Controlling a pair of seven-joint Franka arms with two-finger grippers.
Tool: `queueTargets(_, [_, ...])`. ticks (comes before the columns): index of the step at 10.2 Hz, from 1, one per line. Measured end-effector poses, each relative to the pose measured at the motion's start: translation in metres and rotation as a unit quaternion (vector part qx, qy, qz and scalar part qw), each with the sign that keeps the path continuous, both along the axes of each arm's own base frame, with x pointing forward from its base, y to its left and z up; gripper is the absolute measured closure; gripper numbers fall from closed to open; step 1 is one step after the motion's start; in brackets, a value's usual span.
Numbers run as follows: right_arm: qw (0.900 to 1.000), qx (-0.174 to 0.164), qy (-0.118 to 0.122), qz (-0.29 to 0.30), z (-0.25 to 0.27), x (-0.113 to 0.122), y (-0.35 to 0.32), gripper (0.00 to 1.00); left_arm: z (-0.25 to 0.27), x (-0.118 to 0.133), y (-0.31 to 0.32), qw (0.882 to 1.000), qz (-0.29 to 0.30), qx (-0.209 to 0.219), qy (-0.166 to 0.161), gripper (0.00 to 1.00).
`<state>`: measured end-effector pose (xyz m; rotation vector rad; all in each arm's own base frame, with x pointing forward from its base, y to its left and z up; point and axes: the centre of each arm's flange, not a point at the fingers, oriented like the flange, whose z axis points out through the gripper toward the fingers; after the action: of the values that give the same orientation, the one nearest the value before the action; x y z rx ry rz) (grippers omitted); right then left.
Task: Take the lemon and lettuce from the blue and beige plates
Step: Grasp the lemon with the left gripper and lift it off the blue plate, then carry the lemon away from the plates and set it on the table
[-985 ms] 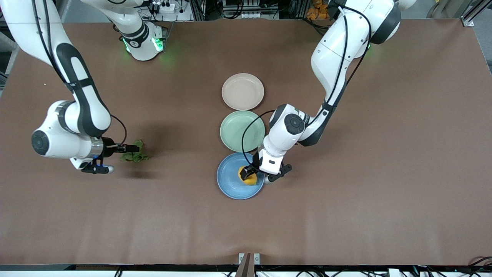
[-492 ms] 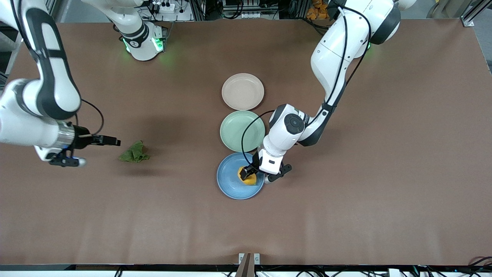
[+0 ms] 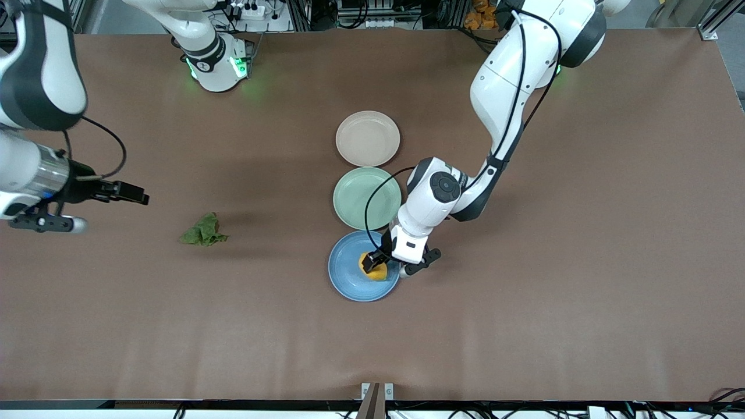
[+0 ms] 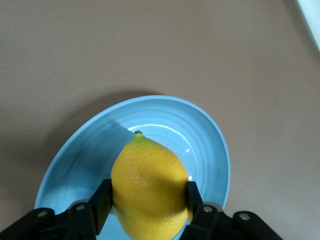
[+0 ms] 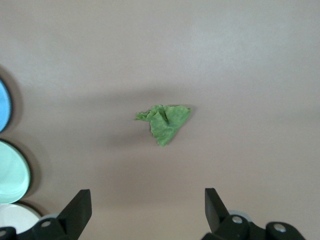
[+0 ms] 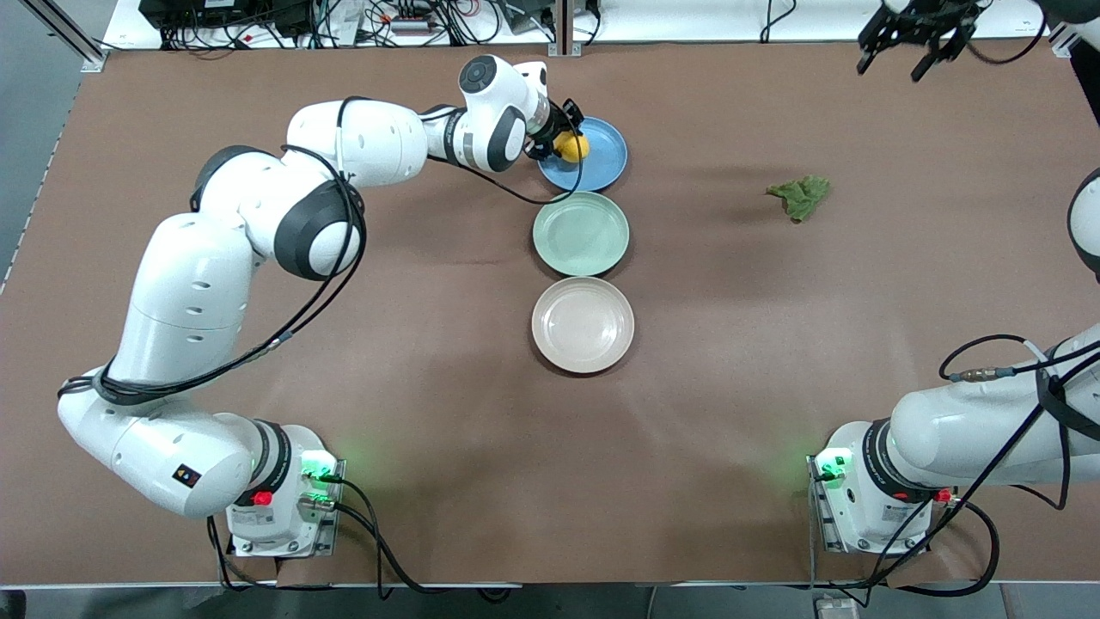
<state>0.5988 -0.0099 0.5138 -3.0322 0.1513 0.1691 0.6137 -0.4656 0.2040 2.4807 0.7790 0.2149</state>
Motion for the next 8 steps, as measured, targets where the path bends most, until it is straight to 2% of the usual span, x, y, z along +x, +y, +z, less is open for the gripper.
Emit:
queueTargets(2, [1.0,-0.002,-0.012,-0.003,0.038,0.001,-0.007,0.0,0.035,0.016,0.009,1.0,0.008,-0.01,-0.013,0.36])
queueTargets(4, [1.0,-0.005,-0.021,-0.012,0.061,0.0,-0.019,0.0,0.069,0.029,0.029,1.0,0.009,-0.001,0.003,0.36])
queueTargets(6, [0.999,-0.008,-0.034,-0.021,0.078,0.0,-0.03,0.0,0.094,0.049,0.07,0.999,-0.018,0.044,0.021,0.36])
queueTargets(8, [0.999,-0.008,-0.037,-0.018,0.088,-0.002,-0.027,0.0,0.115,0.069,0.132,0.991,-0.086,0.098,0.039,0.36])
